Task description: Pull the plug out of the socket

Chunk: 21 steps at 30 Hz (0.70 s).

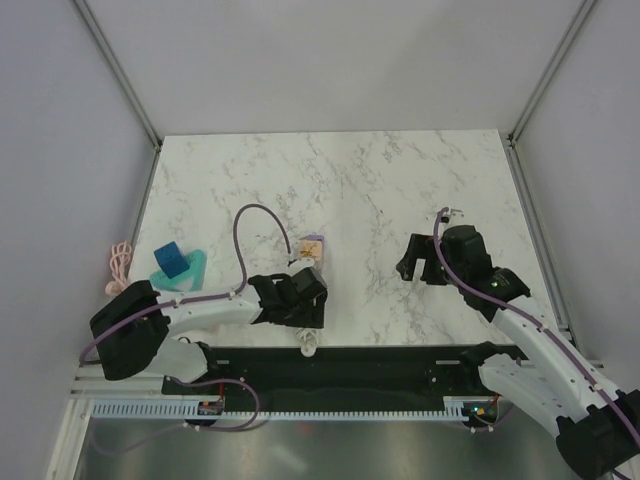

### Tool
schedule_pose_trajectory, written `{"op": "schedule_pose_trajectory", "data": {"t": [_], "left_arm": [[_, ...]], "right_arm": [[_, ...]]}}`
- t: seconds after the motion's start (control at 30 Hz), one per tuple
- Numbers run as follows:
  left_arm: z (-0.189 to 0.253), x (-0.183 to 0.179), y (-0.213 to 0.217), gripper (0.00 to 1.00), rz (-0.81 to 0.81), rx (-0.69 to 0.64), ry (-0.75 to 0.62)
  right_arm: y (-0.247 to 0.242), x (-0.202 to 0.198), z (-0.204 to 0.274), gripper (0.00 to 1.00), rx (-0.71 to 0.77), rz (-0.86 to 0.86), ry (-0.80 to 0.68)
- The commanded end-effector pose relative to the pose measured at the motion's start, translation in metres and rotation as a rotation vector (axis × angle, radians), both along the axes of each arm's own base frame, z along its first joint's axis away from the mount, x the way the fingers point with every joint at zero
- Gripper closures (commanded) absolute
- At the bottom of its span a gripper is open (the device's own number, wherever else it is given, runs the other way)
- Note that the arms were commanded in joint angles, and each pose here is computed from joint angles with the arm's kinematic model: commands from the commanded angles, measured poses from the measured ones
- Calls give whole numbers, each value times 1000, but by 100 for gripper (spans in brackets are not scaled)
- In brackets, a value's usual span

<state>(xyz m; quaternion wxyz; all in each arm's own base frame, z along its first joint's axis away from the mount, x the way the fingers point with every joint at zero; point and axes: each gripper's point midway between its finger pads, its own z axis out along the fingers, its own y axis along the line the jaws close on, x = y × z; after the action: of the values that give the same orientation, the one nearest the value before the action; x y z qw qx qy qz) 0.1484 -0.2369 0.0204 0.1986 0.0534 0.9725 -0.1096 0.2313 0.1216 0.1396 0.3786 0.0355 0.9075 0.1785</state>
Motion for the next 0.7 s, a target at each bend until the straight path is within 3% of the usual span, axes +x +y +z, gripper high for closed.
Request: {"op": "schedule_pose_trajectory", "data": {"t": [0.0,0.13,0.27,0.4,0.43,0.5,0.67], "left_arm": [[15,-9,-6,21,4,-69,-4],[66,-5,-11,7,-60,-192,-114],[109,3,-3,0,-61,-255,-224],[139,25,10,2,1,-324,-319],[143,28,9,10,0,-355,-323],[154,44,20,16,64,-421,-353],[149,61,32,20,167,-615,-318]], "right_arm": [[1,4,-2,2,-7,-2,4],[3,7,-7,2,-24,12,32],[15,8,-6,2,3,52,62],[36,13,8,2,58,64,39],[41,14,11,2,71,62,34],[54,20,15,2,101,47,40],[107,34,21,2,24,55,26]]}}
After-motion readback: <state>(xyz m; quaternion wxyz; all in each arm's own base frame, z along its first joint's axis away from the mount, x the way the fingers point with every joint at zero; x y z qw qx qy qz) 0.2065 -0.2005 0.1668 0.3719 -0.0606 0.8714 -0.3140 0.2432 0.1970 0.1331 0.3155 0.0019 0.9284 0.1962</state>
